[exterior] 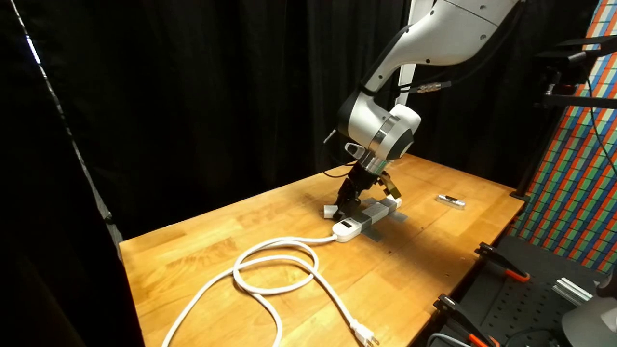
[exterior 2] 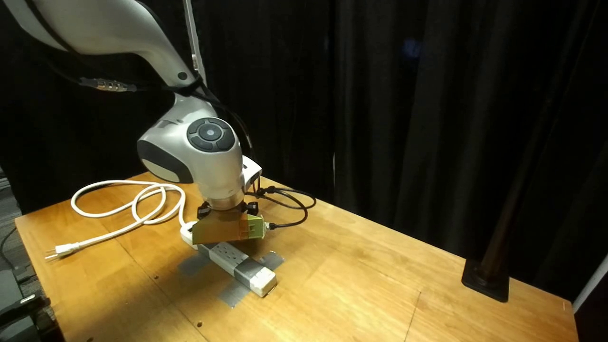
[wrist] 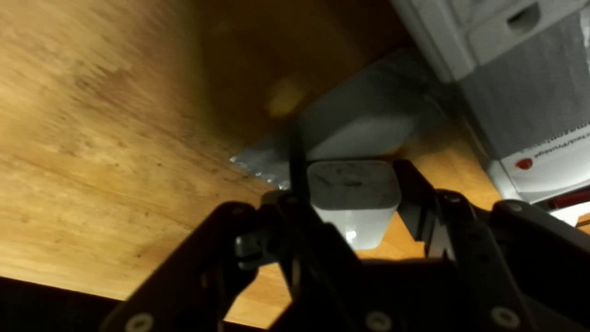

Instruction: Put the charging adaptor on the white extension cable

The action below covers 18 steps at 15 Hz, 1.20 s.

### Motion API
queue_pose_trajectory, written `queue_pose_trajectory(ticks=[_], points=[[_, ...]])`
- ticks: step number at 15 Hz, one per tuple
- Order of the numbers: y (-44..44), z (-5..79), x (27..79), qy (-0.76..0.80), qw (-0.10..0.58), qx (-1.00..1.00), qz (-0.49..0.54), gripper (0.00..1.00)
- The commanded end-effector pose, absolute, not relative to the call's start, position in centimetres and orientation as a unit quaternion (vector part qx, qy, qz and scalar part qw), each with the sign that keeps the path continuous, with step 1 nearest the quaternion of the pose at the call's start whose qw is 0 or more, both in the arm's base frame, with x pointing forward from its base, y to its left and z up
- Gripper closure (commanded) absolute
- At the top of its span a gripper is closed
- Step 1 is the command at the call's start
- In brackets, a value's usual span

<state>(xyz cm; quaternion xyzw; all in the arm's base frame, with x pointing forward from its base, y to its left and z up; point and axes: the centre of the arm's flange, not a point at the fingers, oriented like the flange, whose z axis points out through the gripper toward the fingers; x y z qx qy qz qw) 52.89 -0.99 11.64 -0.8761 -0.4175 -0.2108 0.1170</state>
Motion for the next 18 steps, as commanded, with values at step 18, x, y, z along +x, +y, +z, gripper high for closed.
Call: queue_pose_trajectory(ticks=[18], points=[[-3.0,23.7,55.3,-0.449,-0.117,-0.878,0.118,0.77]])
